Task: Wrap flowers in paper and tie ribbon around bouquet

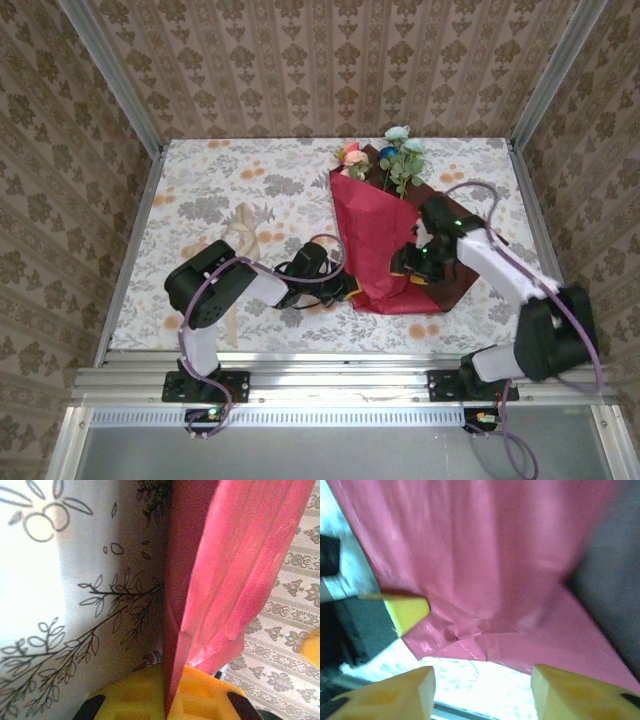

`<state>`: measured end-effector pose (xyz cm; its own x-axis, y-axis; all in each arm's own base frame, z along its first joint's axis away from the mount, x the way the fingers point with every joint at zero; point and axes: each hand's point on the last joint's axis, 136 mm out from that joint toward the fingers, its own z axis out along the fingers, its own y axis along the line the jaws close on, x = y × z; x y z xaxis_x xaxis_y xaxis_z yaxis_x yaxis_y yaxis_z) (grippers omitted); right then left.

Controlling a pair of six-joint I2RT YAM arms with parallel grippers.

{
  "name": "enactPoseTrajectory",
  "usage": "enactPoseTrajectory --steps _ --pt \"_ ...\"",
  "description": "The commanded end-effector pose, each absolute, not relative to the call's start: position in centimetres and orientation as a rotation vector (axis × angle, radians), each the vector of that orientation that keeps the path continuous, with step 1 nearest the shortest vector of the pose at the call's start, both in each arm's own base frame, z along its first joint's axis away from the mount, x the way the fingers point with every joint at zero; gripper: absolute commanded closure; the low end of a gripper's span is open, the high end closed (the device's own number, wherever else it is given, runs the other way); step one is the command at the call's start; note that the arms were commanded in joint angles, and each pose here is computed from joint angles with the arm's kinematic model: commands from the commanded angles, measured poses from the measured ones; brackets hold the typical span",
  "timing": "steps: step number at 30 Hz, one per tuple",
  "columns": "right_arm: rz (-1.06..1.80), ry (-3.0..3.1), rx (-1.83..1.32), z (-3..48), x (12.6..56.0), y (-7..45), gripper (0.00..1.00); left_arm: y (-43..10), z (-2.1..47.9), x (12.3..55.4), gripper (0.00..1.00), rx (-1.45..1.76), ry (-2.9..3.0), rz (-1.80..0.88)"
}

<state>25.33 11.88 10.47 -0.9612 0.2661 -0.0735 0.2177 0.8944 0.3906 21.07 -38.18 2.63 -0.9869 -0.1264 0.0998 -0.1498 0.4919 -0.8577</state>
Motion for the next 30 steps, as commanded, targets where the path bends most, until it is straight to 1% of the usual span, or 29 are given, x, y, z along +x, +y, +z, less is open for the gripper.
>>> enactPoseTrajectory --steps 1,3,5,8,12,15,17,20,25,26,30 --pt "0.261 2.894 0.830 10.5 20.9 5.6 0.36 -37.6 0.1 19.4 1.00 0.248 -2.686 1.411" --pt "0.206 2.843 0.991 10.4 19.1 3.7 0.34 -37.7 0.1 19.3 1.00 0.240 -2.679 1.413" --pt "0.219 2.793 1.137 9.9 18.0 2.6 0.33 -37.6 0.1 19.3 1.00 0.235 -2.678 1.409" --pt "0.268 2.733 1.303 9.0 18.0 2.0 0.33 -37.7 0.1 19.1 1.00 0.221 -2.670 1.408" --pt "0.264 2.659 1.507 8.0 17.9 1.1 0.32 -37.7 0.2 19.0 1.00 0.200 -2.667 1.399" --pt "0.318 2.600 1.658 6.7 17.6 1.3 0.32 -37.6 0.4 18.9 1.00 0.173 -2.675 1.379" --pt "0.349 2.575 1.771 5.5 16.9 1.8 0.33 -37.7 0.7 18.9 1.00 0.155 -2.680 1.368" --pt "0.380 2.544 1.853 4.3 16.3 2.3 0.34 -37.8 0.8 18.8 1.00 0.134 -2.677 1.359" --pt "0.519 2.435 1.964 2.4 17.2 3.3 0.41 -37.6 0.6 18.6 1.00 0.129 -2.679 1.328" --pt "0.524 2.413 1.988 2.2 17.4 3.3 0.42 -37.5 0.7 18.6 0.98 0.124 -2.682 1.324" --pt "0.564 2.356 2.008 1.6 18.7 3.1 0.48 -36.9 1.5 18.1 0.77 0.083 -2.702 1.275"
